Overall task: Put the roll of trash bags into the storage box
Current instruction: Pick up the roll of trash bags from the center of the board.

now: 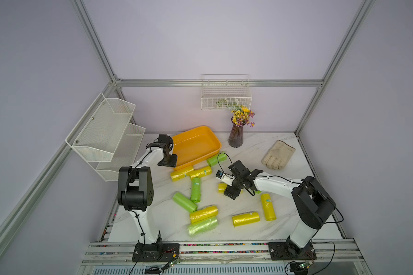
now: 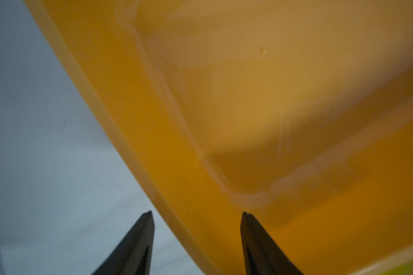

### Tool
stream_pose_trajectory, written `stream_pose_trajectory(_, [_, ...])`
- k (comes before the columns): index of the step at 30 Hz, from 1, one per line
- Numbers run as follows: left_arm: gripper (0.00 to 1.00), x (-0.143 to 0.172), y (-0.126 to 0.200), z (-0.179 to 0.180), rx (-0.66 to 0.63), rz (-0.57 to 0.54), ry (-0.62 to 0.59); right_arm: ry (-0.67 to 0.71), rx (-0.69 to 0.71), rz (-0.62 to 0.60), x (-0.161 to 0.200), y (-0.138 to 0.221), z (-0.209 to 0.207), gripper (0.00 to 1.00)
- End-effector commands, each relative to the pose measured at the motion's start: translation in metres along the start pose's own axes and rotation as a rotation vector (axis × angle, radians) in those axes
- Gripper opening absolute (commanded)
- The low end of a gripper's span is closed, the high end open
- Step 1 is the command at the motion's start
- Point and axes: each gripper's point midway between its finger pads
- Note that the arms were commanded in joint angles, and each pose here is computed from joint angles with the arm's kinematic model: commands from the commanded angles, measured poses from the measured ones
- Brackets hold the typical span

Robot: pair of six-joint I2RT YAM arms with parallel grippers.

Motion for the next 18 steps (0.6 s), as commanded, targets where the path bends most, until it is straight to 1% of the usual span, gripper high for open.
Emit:
stream_pose_trajectory(1, [0.76,-0.015,0.012,0.010,-0.030,-0.067,0.029,0.021,0.029,0.021,0.000,-0.003,-0.002,0.85])
stream_pose_trajectory(4, [0.82,-0.016,0.007,0.012,-0.034,-0.053,0.061,0.021,0.061,0.031,0.003,-0.004,-0.006,0.82])
stream_pose_trajectory(7, [0.84,-0.019,0.001,0.012,-0.033,-0.058,0.089,0.008,0.092,0.036,0.004,-0.005,-0.011,0.77])
stream_pose_trajectory(8, [0.83,-0.021,-0.001,0.011,-0.026,-0.059,0.093,0.002,0.099,0.033,0.003,-0.004,-0.012,0.74])
stream_pose_trajectory(10, [0.70,-0.025,-0.008,0.007,0.004,-0.058,0.092,-0.018,0.110,0.024,0.001,-0.004,-0.014,0.72])
stream_pose_trajectory(12, [0.60,-0.028,-0.014,0.004,0.022,-0.056,0.089,-0.050,0.105,0.020,-0.001,-0.005,-0.014,0.68])
stream_pose_trajectory(13, [0.57,-0.029,-0.016,0.002,0.029,-0.054,0.082,-0.066,0.100,0.023,0.000,-0.007,-0.013,0.61])
stream_pose_trajectory(18, [0.43,-0.030,-0.022,-0.002,0.053,-0.057,0.016,-0.159,0.046,0.016,0.000,-0.012,-0.004,0.51])
Point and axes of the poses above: each gripper's point midway between its finger pads, its own y axis back along the fingers, its own z axis along the line the jaws close on, x = y × z, and after that the axes turned 11 degrees about -y, right-handed
